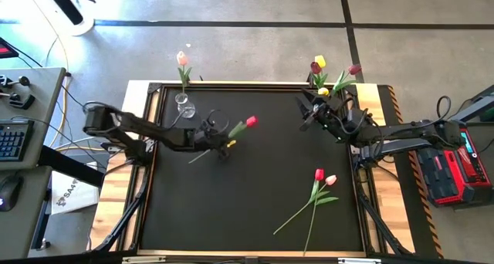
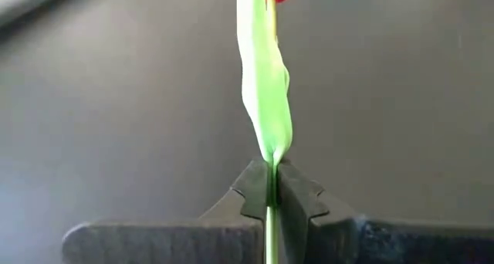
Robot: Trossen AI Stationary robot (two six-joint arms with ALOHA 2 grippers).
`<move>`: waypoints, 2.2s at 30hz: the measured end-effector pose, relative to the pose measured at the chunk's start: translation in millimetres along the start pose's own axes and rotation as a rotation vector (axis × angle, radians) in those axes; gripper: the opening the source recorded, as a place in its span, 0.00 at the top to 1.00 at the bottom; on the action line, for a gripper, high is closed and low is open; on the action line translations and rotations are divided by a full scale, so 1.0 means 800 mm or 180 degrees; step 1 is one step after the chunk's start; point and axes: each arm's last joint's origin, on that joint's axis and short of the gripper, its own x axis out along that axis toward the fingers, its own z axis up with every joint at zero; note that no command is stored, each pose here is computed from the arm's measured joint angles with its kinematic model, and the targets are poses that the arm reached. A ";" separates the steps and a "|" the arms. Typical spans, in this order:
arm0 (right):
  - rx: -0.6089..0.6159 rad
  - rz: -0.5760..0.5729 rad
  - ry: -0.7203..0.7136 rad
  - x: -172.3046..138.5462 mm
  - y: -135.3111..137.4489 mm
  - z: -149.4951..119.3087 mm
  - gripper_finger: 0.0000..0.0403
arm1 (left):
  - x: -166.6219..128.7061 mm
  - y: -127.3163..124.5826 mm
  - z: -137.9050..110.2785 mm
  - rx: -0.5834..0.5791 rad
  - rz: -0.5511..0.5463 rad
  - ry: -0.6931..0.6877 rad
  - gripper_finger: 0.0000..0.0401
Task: Sort flowers into vase by color
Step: Put the left red flower into the transparent vase
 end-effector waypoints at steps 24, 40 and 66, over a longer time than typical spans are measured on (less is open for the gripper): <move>0.0008 0.0113 -0.0041 0.002 -0.003 0.001 0.57 | -0.149 0.083 0.018 -0.0071 0.0636 -0.3161 1.00; 0.0075 0.0138 -0.0116 0.002 -0.003 0.005 0.57 | -0.157 0.122 0.003 0.0416 0.1334 -0.3746 1.00; 0.0094 0.0218 -0.0156 0.002 -0.002 0.006 0.57 | -0.144 0.201 0.010 0.0197 0.1756 -0.4025 1.00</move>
